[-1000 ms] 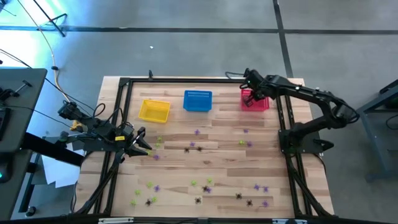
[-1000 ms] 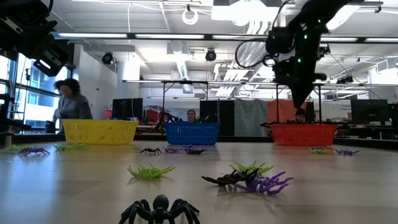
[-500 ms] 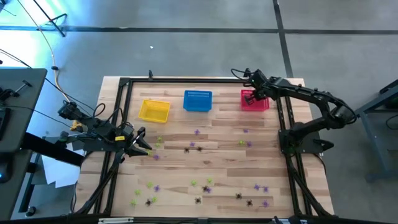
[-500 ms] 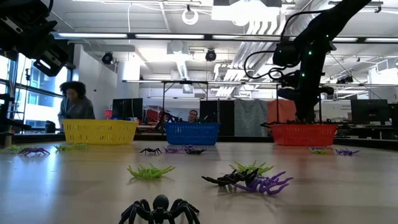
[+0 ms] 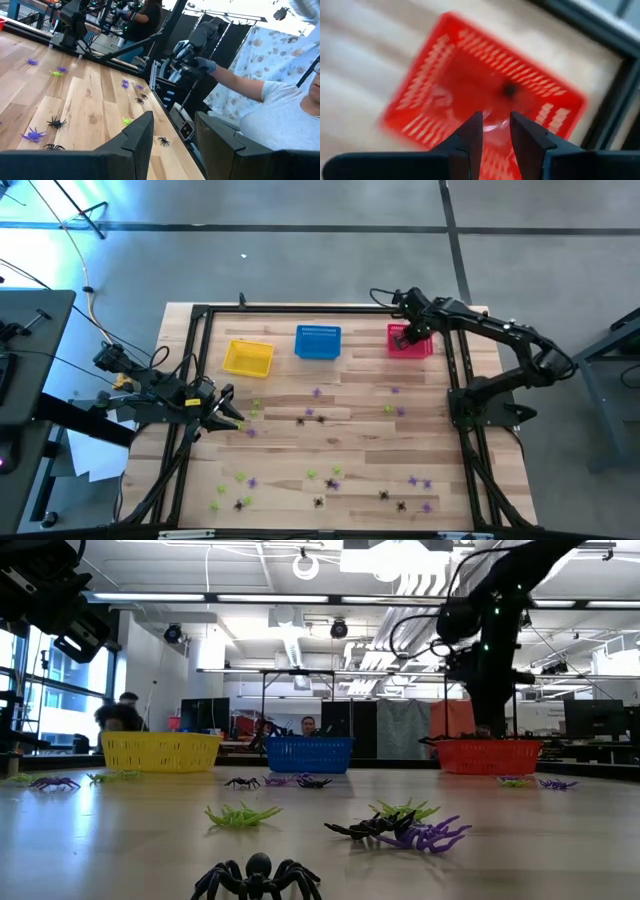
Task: Sort Halloween decoration
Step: Put the purple spider toy into the blue bin
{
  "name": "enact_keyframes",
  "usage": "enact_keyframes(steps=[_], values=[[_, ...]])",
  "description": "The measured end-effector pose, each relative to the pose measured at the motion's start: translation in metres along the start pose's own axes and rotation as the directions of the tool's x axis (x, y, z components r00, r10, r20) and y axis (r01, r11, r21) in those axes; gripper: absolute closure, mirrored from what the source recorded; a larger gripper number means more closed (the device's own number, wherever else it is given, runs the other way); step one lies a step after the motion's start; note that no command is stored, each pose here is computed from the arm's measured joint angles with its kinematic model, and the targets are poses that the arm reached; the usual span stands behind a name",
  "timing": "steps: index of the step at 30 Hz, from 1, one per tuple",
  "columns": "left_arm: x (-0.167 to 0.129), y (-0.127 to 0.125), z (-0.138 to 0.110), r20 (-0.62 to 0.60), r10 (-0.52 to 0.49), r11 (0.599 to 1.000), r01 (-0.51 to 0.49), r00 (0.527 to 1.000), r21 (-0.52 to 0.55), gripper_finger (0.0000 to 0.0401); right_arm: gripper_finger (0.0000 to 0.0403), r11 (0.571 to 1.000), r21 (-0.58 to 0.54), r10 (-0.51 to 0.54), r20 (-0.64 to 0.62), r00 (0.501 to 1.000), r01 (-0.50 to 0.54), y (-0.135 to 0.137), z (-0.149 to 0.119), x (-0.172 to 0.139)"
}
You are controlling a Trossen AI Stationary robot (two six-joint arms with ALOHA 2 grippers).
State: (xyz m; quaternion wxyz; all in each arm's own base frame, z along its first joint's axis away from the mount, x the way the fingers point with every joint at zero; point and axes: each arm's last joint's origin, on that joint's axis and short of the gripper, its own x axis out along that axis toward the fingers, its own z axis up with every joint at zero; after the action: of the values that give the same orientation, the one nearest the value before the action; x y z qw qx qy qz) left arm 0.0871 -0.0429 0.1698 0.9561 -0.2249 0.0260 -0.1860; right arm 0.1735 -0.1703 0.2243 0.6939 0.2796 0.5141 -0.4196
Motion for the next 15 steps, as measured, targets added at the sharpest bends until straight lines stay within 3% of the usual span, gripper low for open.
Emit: enact_keyframes(steps=[7, 12, 15], values=[[0.000, 0.000, 0.000, 0.000, 0.000, 1.000, 0.000, 1.000, 0.000, 0.0268, 0.0308, 0.974, -0.131, 0.172, -0.085, 0.981, -0.182, 0.057, -0.017, -0.029], [0.000, 0.000, 0.000, 0.000, 0.000, 1.000, 0.000, 1.000, 0.000, 0.0268, 0.0308, 0.955, -0.213, 0.170, -0.172, 0.970, -0.206, 0.096, -0.061, -0.025], [0.000, 0.000, 0.000, 0.000, 0.000, 1.000, 0.000, 1.000, 0.000, 0.0268, 0.0308, 0.954, -0.251, 0.125, -0.171, 0.977, -0.166, 0.108, -0.085, -0.021]])
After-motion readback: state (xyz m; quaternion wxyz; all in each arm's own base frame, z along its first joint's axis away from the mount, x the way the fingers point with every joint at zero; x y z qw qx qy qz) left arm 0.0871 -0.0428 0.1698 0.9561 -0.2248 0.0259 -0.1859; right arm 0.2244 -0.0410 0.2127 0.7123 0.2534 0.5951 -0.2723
